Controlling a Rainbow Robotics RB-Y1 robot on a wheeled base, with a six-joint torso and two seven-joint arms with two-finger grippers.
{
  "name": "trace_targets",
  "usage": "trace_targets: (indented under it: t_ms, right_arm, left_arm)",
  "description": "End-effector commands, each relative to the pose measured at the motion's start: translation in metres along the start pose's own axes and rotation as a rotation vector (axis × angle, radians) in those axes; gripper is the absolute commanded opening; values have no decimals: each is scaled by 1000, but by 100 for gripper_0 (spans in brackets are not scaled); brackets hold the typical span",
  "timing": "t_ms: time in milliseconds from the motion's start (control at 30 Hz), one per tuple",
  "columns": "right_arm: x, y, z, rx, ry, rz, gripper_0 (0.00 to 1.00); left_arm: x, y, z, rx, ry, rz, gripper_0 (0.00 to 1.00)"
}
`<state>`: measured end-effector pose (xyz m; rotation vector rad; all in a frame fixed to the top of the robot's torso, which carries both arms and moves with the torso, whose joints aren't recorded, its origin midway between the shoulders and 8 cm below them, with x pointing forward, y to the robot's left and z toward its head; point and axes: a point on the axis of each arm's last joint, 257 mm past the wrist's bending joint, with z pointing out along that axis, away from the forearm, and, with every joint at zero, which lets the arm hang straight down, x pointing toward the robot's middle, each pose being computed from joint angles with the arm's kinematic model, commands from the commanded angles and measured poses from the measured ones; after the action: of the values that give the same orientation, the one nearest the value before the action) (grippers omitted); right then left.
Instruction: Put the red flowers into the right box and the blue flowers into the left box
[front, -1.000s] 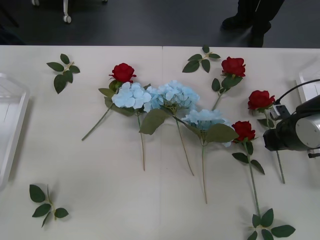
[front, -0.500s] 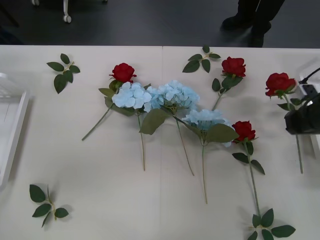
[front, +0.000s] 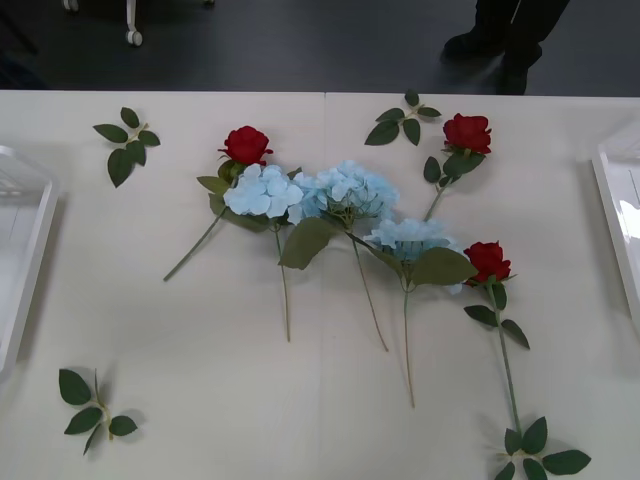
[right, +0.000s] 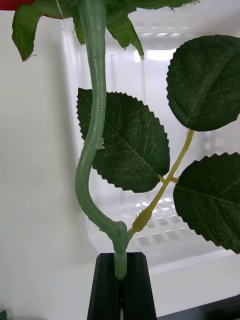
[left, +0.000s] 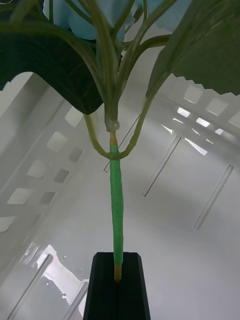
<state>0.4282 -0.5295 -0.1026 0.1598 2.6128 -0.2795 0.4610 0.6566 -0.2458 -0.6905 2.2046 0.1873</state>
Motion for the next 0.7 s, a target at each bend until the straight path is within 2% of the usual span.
trace_targets:
  t_ms: [33, 100, 167, 200, 367, 700]
  right_arm:
    - [-15, -39, 8, 54, -52, 0, 0]
    - [-18, -50, 19, 69, -67, 15, 0]
    - [-17, -64, 32, 94, -74, -9, 0]
    - [-16, -69, 38, 106, -73, -22, 0]
    - [-10, -84, 63, 128, -72, -67, 0]
    - [-9, -82, 101, 177, -121, -159, 0]
  left_arm:
    - [-34, 5, -12, -16, -56, 107, 10]
    - [-36, 2, -13, -9, -59, 111, 57]
    - [-35, -1, -12, -5, -58, 125, 91]
    - [-36, -5, -13, 1, -60, 132, 100]
    - [-33, -22, -19, 34, -33, 168, 100]
    - [-25, -94, -84, 206, 76, 254, 100]
